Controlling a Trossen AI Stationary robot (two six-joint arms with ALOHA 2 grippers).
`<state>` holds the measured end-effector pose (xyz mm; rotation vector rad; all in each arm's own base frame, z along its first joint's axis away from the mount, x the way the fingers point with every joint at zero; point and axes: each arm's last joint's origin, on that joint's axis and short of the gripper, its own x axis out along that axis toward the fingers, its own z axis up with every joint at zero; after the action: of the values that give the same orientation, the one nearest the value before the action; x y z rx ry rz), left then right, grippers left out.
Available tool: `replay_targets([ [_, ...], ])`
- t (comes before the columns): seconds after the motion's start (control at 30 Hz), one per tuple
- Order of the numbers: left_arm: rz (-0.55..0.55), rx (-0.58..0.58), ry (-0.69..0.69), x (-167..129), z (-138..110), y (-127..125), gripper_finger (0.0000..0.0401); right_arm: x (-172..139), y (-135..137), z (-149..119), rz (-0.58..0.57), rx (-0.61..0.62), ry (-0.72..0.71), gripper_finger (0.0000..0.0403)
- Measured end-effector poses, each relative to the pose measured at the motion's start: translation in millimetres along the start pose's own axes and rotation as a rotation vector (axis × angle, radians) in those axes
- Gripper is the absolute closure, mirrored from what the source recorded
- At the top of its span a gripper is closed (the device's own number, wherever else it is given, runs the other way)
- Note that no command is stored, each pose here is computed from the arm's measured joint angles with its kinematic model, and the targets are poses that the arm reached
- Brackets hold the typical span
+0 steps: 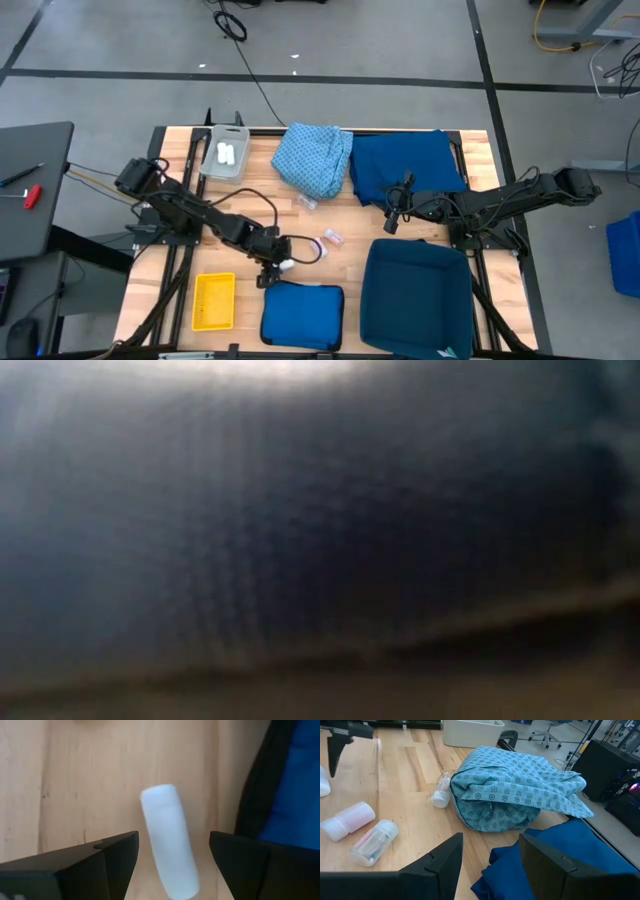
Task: Pick & place medical supplies in basket/bin
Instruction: Put the white rolled gauze into the gray bin
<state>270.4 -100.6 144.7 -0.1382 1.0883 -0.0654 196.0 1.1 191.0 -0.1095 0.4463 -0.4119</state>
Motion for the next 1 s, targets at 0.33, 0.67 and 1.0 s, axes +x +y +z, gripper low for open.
replay_targets([
  [0.33,-0.045,-0.002,0.023,18.8,-1.2,-1.9,0.0151,0.0,0.0,-0.1,0.0,0.013,0.0,0.0202],
  [0.67,0.05,0.013,-0.013,19.9,-1.3,-0.6,0.0235,0.0,0.1,-0.8,0.0,0.037,0.007,0.0202],
  [1.0,0.222,0.067,-0.066,19.2,-2.3,1.0,0.0361,0.0,0.1,-0.8,0.0,0.041,0.007,0.0202],
])
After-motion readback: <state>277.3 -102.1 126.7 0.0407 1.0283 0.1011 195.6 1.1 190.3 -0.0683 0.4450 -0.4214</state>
